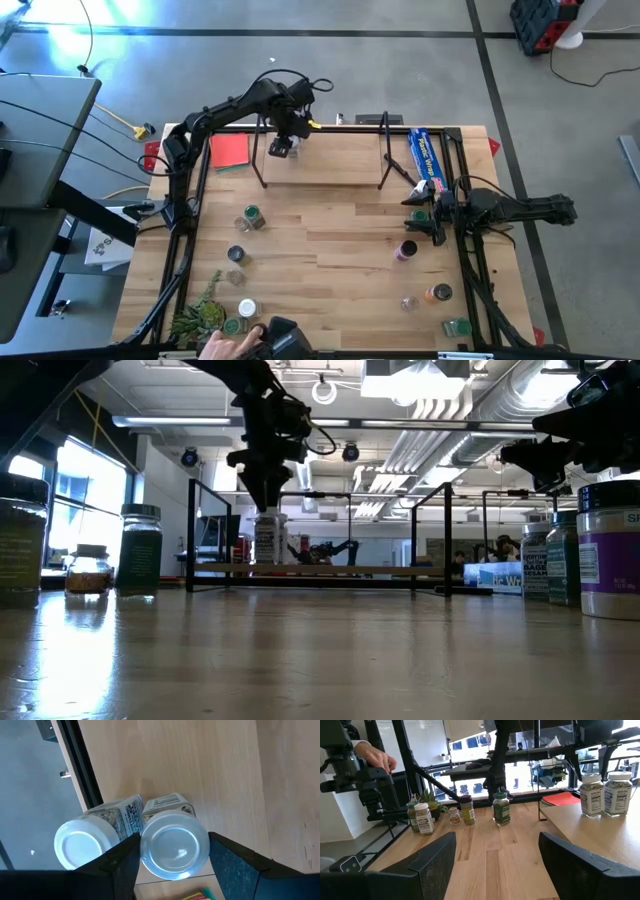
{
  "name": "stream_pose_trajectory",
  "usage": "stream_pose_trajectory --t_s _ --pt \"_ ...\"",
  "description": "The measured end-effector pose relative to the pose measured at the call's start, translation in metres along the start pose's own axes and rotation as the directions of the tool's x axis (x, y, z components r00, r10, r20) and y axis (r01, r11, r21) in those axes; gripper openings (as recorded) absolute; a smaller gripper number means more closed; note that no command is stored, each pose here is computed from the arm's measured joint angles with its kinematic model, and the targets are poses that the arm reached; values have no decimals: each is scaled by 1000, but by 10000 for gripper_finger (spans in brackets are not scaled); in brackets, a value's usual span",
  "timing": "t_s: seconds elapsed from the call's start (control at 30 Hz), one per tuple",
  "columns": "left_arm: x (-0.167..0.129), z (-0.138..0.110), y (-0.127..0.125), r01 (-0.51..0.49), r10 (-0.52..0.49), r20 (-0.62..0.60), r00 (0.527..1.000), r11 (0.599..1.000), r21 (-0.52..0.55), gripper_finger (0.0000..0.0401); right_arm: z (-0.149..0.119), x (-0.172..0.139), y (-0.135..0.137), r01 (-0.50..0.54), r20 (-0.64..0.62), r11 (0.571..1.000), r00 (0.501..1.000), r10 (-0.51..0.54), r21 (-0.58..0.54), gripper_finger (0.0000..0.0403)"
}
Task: Shelf spices
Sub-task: Put the top left white seasoning bottle on the shelf aligned with the other white seasoning bottle
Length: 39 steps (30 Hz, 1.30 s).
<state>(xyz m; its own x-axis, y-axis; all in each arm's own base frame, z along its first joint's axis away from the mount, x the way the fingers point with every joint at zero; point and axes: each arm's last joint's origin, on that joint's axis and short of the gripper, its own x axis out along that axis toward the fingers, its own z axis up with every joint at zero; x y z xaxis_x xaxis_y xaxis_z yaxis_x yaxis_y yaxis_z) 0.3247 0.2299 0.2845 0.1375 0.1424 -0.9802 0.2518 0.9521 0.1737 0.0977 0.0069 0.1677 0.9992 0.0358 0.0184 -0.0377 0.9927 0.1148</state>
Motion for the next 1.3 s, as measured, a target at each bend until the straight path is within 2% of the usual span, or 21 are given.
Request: stream_pose_trajectory --t_s 0.57,0.8,1.03,1.3 --pt "2 0 0 -6 6 -12 1000 1000 -9 262 0 0 0 0 0 1000 1000 0 -1 279" --pt "0 4 -2 -24 23 -15 1000 1000 -5 267 0 0 0 0 0 1000 1000 0 0 279" --pt "-10 10 0 -73 73 23 997 997 -1 267 0 0 0 0 0 1000 1000 0 -1 279" --pt "-32 15 -4 -119 118 -17 993 992 -45 266 0 0 0 0 0 1000 1000 0 0 279"
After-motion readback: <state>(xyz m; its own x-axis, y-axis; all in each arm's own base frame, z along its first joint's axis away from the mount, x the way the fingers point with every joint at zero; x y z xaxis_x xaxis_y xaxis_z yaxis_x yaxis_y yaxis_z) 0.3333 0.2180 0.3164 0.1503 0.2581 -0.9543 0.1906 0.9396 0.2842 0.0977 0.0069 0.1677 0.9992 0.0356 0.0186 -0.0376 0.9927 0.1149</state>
